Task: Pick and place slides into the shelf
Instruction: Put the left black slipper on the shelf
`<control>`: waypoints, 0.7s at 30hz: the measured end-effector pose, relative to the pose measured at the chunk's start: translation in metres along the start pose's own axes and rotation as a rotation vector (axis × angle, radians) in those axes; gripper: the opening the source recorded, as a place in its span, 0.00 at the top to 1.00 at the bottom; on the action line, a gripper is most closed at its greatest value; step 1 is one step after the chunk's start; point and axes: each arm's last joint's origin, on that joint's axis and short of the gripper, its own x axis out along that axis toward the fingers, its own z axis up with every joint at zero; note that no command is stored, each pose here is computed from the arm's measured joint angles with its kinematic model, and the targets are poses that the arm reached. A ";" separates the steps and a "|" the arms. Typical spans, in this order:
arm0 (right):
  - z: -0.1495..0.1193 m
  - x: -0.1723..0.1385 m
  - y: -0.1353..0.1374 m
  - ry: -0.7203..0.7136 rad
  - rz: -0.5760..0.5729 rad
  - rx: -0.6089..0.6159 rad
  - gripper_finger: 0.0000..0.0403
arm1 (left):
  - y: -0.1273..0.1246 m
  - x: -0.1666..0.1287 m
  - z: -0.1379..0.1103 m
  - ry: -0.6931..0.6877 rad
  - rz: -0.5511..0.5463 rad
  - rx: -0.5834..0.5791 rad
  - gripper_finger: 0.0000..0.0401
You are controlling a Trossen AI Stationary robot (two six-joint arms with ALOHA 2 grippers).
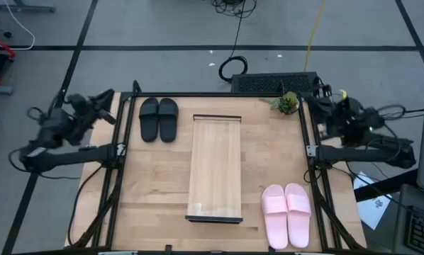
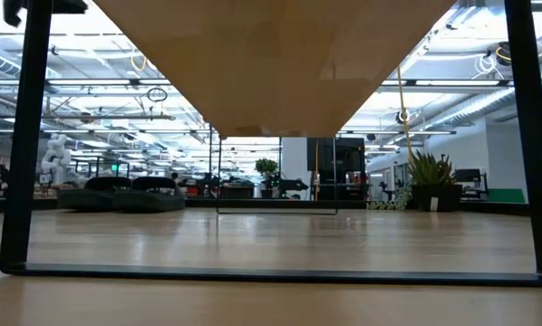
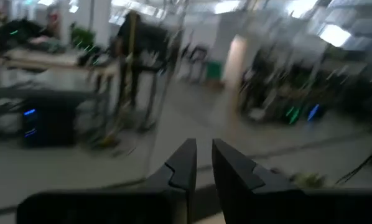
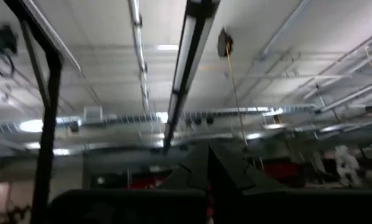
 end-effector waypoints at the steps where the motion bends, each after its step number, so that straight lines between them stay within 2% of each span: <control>1: 0.003 0.012 0.001 0.035 -0.003 -0.027 1.00 | 0.000 0.000 0.006 0.046 0.018 0.033 0.87; 5: 0.003 0.059 0.003 0.173 -0.005 -0.130 1.00 | -0.012 0.012 0.004 0.248 0.086 0.150 0.87; 8: -0.003 0.091 0.004 0.265 -0.001 -0.192 1.00 | -0.023 0.027 -0.014 0.397 0.133 0.263 0.87; 11: -0.011 0.117 0.005 0.341 0.008 -0.248 1.00 | -0.030 0.040 -0.035 0.511 0.241 0.360 0.87; 15: -0.010 0.138 0.006 0.345 0.014 -0.288 1.00 | -0.032 0.052 -0.063 0.642 0.349 0.362 0.87; 19: -0.015 0.144 0.005 0.360 0.019 -0.309 1.00 | -0.032 0.063 -0.095 0.779 0.370 0.293 0.87; 21: -0.016 0.144 0.005 0.366 0.018 -0.309 1.00 | -0.034 0.070 -0.103 0.819 0.367 0.309 0.87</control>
